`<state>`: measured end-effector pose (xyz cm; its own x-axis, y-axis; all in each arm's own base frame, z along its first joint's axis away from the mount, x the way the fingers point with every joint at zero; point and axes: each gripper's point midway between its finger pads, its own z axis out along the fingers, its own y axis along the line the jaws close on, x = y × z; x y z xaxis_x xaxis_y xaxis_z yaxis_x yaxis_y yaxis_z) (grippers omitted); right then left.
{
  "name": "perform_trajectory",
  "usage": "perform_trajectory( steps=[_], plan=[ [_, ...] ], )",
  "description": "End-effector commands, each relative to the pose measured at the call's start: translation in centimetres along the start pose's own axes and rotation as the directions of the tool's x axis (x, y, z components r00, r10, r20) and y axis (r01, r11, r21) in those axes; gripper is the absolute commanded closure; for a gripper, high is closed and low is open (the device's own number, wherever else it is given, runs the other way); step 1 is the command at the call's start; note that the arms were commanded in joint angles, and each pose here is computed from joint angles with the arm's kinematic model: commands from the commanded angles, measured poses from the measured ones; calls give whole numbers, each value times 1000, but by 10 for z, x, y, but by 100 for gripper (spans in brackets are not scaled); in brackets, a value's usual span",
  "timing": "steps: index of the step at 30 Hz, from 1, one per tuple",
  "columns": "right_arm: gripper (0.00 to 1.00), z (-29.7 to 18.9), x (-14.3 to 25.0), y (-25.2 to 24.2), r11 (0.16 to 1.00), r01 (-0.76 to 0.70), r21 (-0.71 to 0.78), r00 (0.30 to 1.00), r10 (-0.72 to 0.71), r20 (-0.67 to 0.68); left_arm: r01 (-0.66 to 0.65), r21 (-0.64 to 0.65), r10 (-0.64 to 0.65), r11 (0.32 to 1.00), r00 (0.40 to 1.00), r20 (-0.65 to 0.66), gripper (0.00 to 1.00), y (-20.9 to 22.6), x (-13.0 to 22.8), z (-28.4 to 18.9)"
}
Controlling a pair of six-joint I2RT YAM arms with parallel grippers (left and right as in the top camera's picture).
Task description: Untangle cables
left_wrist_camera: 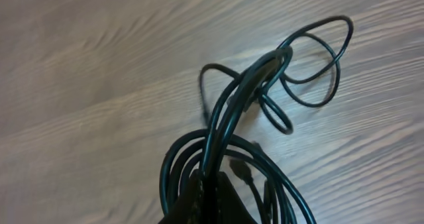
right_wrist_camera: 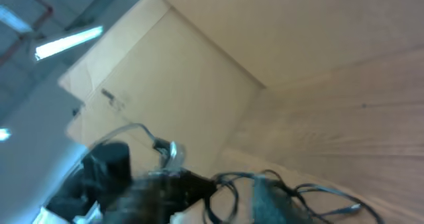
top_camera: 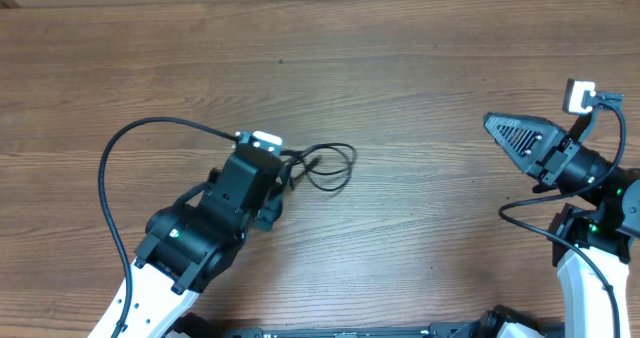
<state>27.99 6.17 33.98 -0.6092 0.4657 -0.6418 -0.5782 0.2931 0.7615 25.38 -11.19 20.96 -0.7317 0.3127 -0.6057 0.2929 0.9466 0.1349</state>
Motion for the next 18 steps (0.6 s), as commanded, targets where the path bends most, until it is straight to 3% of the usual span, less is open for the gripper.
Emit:
perform_trajectory(
  steps=[1,5,12,18],
  plan=[
    [29,-1,11,8,1000,23,-19,996,-24,-82,-150,148,141,977,987,71,96,-27,-14,-2],
    [1,-3,30,12,996,70,-50,980,-78,-185,-329,259,269,908,933,241,96,-56,-40,-12],
    [0,-3,31,4,995,82,-54,979,-91,-185,-382,306,226,872,868,442,96,-73,-79,-42],
    [0,2,21,-30,985,-170,20,980,171,-97,-336,325,165,884,874,457,96,-71,-87,-56]
  ],
)
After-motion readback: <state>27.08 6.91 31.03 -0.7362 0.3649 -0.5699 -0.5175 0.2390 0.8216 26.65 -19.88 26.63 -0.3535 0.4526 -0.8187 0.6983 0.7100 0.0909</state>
